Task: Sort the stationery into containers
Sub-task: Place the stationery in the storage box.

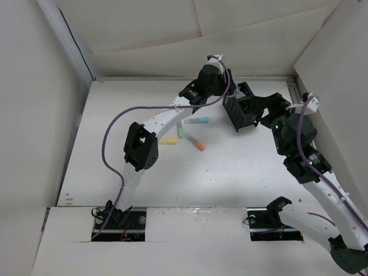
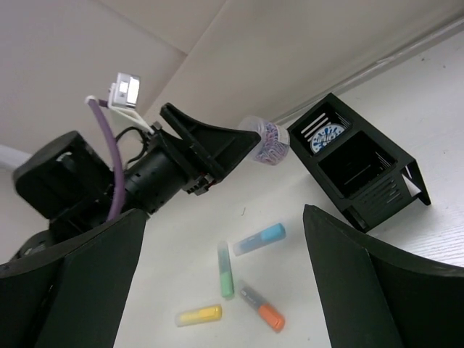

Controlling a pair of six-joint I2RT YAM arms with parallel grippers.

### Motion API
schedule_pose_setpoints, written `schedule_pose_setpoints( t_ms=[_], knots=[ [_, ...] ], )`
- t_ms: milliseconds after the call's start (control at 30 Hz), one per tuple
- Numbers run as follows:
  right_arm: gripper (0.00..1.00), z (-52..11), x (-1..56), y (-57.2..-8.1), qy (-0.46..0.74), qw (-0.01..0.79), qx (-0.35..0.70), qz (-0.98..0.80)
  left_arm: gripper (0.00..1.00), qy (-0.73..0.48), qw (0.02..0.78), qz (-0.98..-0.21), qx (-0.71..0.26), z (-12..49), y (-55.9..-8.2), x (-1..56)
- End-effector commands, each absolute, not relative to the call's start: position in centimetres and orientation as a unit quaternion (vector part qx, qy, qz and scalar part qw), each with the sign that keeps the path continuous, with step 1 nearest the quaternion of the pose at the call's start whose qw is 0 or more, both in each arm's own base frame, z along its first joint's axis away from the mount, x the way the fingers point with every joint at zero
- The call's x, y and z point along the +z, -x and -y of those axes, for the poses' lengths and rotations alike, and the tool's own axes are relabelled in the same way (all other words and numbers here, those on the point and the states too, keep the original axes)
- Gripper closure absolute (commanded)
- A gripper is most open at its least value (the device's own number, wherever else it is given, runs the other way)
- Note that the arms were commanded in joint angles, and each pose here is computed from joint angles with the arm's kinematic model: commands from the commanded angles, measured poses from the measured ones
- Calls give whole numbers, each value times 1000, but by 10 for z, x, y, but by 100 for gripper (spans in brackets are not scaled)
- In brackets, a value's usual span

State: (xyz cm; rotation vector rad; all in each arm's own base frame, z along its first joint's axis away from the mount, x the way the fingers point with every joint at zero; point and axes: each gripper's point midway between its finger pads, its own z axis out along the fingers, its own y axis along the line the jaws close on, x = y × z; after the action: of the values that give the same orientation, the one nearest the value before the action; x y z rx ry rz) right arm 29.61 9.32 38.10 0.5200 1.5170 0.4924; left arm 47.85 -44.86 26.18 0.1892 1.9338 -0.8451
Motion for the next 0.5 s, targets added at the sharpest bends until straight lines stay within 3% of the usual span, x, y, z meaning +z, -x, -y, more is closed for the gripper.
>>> schedule_pose_setpoints(
  t_ms=[0, 467],
  knots=[
    [4, -91, 398, -291, -232, 674, 235, -661, 72, -72, 535, -733, -414, 463, -484, 325],
    [4, -92, 399, -288, -219, 674, 245, -662, 70, -71, 578, -700, -413, 500, -507, 310]
  ],
)
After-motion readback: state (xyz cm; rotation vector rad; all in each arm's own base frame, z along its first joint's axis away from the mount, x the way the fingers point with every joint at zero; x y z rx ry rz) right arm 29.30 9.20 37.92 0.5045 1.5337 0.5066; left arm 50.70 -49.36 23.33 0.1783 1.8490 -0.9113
